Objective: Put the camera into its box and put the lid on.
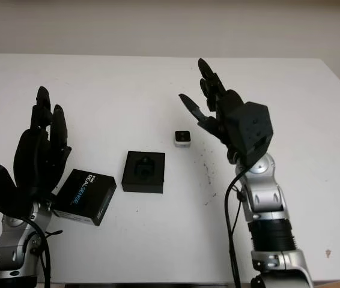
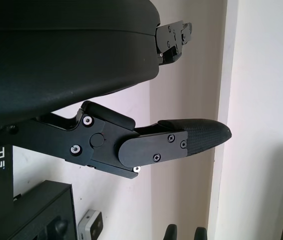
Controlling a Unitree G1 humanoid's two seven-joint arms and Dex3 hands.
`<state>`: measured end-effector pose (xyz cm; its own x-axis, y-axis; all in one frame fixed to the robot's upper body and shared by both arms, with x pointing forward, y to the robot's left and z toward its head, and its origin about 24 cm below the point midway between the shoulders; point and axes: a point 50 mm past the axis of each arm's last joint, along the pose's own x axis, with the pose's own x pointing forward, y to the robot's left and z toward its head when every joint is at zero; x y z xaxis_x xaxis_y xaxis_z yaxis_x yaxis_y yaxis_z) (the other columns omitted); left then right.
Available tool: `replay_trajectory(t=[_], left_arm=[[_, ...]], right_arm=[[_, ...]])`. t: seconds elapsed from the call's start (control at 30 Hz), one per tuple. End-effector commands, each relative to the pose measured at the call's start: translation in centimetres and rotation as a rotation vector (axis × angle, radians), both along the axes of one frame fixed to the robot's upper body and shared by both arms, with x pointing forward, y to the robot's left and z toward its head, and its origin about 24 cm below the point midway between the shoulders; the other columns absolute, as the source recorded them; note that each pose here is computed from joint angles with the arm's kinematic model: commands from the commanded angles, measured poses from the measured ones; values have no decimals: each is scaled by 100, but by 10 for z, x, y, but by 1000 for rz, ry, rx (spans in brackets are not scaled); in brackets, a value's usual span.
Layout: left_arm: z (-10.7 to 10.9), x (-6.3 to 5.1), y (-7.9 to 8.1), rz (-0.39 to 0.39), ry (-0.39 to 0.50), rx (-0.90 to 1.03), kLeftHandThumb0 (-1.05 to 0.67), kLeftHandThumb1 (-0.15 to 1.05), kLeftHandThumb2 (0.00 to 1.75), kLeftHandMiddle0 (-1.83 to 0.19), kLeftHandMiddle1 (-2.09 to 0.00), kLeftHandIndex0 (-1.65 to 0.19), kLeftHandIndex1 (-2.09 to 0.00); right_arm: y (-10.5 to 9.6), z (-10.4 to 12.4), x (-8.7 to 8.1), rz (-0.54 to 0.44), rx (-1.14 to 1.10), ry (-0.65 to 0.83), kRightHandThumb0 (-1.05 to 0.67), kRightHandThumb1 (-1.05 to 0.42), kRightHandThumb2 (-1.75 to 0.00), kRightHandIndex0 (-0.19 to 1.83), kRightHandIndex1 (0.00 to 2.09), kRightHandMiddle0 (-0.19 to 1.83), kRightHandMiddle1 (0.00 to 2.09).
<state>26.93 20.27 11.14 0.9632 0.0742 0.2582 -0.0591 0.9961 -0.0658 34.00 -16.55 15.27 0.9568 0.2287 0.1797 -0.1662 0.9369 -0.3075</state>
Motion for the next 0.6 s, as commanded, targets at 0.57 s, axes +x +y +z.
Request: replay_trajectory(t=[0.57], left_arm=[[3,3,-4,-15,-15,-10,-76,105,56,19,0,19,0]], right_arm=[[-2,30,8,6,-548,-151,-49,-85,-3,35,24,27,36]])
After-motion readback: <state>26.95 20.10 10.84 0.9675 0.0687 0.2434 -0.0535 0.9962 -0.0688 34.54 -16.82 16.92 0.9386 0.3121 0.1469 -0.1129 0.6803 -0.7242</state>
